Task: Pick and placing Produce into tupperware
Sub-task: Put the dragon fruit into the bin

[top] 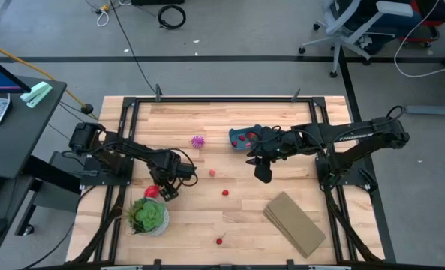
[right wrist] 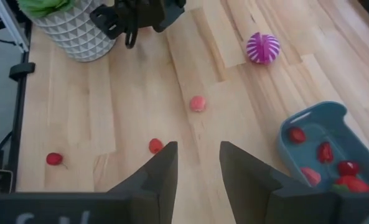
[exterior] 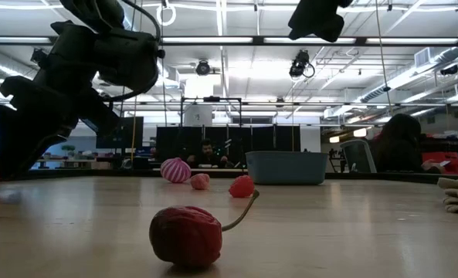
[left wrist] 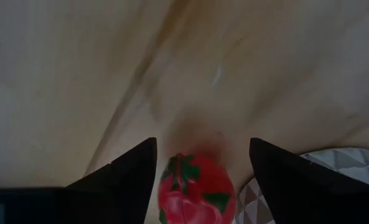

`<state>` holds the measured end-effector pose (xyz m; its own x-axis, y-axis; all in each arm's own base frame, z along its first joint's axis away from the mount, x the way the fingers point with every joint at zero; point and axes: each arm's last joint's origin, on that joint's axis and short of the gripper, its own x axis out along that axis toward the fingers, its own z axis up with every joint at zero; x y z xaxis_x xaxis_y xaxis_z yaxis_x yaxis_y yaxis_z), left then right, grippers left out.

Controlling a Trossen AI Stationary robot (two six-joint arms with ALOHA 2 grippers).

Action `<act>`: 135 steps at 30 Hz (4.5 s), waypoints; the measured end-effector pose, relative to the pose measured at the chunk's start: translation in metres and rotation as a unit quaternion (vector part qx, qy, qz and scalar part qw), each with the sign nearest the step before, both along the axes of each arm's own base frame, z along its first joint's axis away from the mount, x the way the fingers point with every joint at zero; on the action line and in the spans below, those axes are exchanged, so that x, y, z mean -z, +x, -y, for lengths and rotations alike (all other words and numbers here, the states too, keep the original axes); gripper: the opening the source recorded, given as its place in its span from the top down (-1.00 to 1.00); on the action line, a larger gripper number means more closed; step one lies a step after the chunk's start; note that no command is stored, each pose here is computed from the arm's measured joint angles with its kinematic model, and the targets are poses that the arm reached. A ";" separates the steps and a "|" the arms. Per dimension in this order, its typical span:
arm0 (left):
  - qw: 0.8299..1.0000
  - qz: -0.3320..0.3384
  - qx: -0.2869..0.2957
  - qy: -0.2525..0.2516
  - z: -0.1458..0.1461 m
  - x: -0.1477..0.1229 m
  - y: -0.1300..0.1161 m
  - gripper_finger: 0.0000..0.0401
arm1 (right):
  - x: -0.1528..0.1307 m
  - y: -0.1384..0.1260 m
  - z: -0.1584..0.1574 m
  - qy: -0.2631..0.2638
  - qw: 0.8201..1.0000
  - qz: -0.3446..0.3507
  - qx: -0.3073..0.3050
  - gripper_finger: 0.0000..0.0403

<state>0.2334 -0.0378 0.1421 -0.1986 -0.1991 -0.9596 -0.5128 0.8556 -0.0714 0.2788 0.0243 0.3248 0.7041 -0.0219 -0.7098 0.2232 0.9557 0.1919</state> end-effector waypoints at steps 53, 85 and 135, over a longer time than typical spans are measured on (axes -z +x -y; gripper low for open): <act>0.985 -0.118 -0.114 0.062 0.036 -0.004 -0.025 -0.34 | 0.000 0.000 0.045 -0.019 0.998 -0.002 0.062 0.36; 0.983 0.033 -0.119 0.133 -0.044 0.001 0.009 -0.34 | 0.000 0.000 0.047 -0.019 0.998 -0.002 0.064 0.36; 0.802 0.547 -0.182 0.156 -0.149 -0.157 0.134 -0.17 | 0.026 -0.050 0.039 0.078 0.922 -0.268 0.269 0.36</act>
